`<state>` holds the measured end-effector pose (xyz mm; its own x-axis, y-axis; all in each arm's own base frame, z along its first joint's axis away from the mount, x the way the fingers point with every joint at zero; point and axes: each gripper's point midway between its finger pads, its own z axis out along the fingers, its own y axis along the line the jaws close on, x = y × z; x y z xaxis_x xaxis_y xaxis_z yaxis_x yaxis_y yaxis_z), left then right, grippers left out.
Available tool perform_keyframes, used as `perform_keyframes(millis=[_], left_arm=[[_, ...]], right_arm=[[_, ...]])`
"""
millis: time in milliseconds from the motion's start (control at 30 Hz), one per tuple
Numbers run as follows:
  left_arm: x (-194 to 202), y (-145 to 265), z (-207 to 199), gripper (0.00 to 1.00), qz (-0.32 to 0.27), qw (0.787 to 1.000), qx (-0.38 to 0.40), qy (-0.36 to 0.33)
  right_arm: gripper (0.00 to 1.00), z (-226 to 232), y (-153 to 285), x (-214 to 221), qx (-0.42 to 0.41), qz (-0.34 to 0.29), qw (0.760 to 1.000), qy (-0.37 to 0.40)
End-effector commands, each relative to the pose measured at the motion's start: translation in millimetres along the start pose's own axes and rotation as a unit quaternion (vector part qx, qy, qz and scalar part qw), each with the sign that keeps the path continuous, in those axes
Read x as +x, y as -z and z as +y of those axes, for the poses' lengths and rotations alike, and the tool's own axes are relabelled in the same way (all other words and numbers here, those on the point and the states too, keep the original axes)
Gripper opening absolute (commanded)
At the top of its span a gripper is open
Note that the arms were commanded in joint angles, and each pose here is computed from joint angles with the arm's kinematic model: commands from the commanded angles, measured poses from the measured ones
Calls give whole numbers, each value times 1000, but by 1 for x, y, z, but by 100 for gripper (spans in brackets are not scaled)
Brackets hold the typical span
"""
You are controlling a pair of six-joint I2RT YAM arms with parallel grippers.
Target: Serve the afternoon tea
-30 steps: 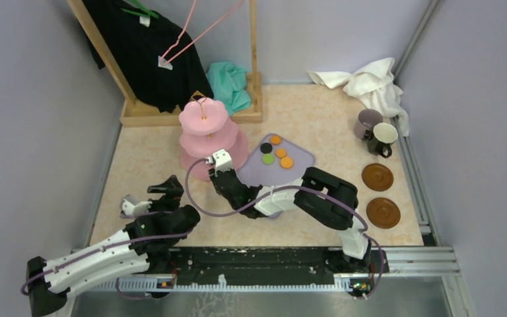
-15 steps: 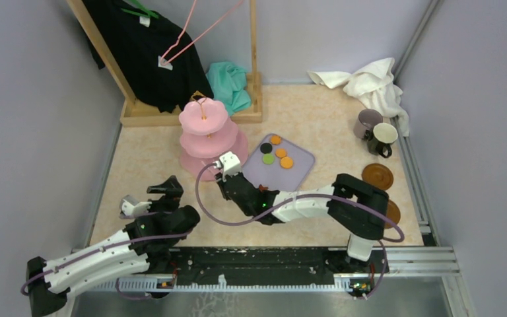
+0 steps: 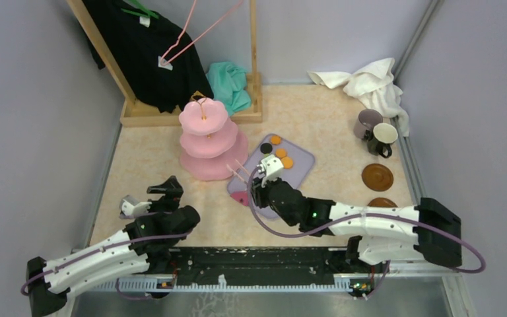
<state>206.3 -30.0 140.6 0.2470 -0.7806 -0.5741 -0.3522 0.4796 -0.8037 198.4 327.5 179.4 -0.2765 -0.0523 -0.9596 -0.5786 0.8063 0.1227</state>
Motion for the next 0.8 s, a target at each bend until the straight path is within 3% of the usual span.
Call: perform_keyframes(millis=[0, 333, 767], left_arm=[[-13, 0, -2, 99, -21, 1000, 6, -22], [-13, 0, -6, 99, -22, 999, 7, -28], [-15, 0, -9, 99, -25, 999, 8, -31]], right_arm=[[31, -6, 27, 12, -18, 22, 999, -23], [33, -20, 62, 34, -44, 41, 996, -69], [35, -18, 70, 58, -65, 67, 991, -95]])
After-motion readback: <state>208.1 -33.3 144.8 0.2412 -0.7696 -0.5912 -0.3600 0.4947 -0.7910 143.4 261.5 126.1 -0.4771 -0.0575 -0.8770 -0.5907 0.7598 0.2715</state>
